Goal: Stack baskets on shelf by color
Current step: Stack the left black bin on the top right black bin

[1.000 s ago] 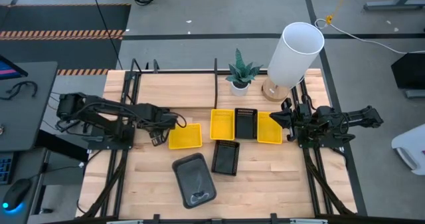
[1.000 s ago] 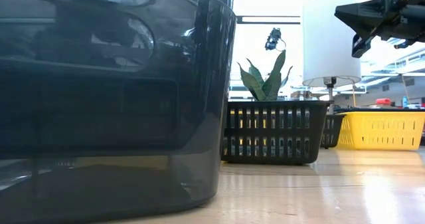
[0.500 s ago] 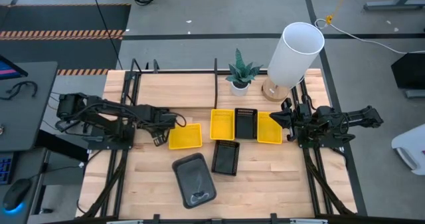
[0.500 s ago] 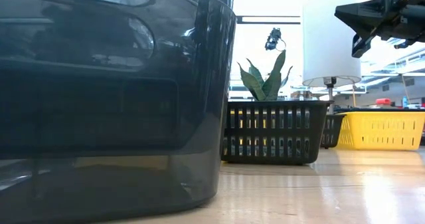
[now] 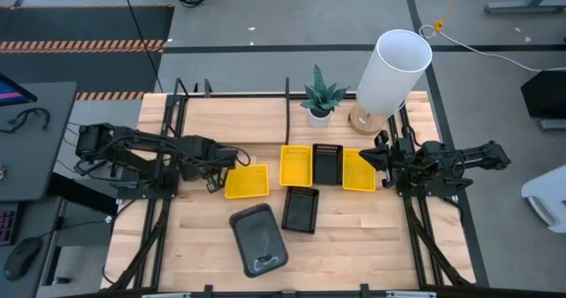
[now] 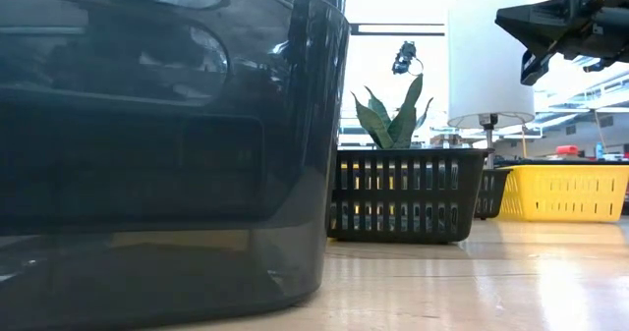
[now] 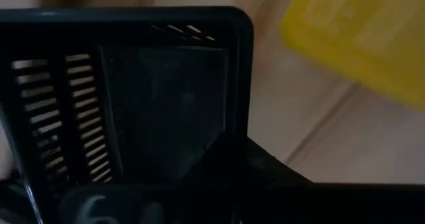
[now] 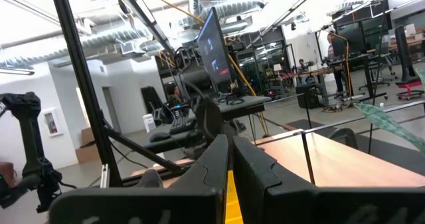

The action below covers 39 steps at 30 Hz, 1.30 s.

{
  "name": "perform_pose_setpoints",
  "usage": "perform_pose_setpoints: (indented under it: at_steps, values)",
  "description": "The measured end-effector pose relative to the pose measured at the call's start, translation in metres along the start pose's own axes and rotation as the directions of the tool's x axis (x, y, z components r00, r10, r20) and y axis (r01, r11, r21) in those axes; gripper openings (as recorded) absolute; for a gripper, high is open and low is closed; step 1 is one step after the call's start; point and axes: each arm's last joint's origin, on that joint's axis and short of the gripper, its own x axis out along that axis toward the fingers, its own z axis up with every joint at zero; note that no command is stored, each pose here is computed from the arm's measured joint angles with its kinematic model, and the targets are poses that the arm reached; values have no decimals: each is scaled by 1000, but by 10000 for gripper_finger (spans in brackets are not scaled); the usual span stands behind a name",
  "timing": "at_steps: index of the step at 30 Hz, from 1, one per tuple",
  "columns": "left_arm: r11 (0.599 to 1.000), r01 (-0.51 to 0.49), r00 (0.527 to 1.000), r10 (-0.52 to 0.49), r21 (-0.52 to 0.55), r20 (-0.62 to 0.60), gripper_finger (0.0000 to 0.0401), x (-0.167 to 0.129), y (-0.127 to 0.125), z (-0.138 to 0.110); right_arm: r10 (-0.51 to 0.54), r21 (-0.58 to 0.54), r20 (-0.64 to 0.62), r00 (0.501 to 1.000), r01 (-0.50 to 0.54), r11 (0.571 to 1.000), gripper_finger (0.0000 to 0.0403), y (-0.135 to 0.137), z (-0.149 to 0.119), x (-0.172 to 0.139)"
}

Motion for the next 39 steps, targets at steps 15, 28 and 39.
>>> perform_pose_setpoints:
  at_steps: [15, 28, 39]
  values:
    - [918, -58, 744, -223, 393, 630, 5, -116, -54, 52, 0, 0, 0, 1000, 0, 1000, 27, 0, 0, 0]
    - [779, -30, 390, -568, 627, 725, 4, -139, -141, 78, 1, 1, 2, 1000, -1, 1000, 27, 0, 0, 0]
    - [387, -354, 466, -716, 852, 519, 4, -119, -192, 117, 1, 1, 3, 1000, -1, 1000, 27, 0, 0, 0]
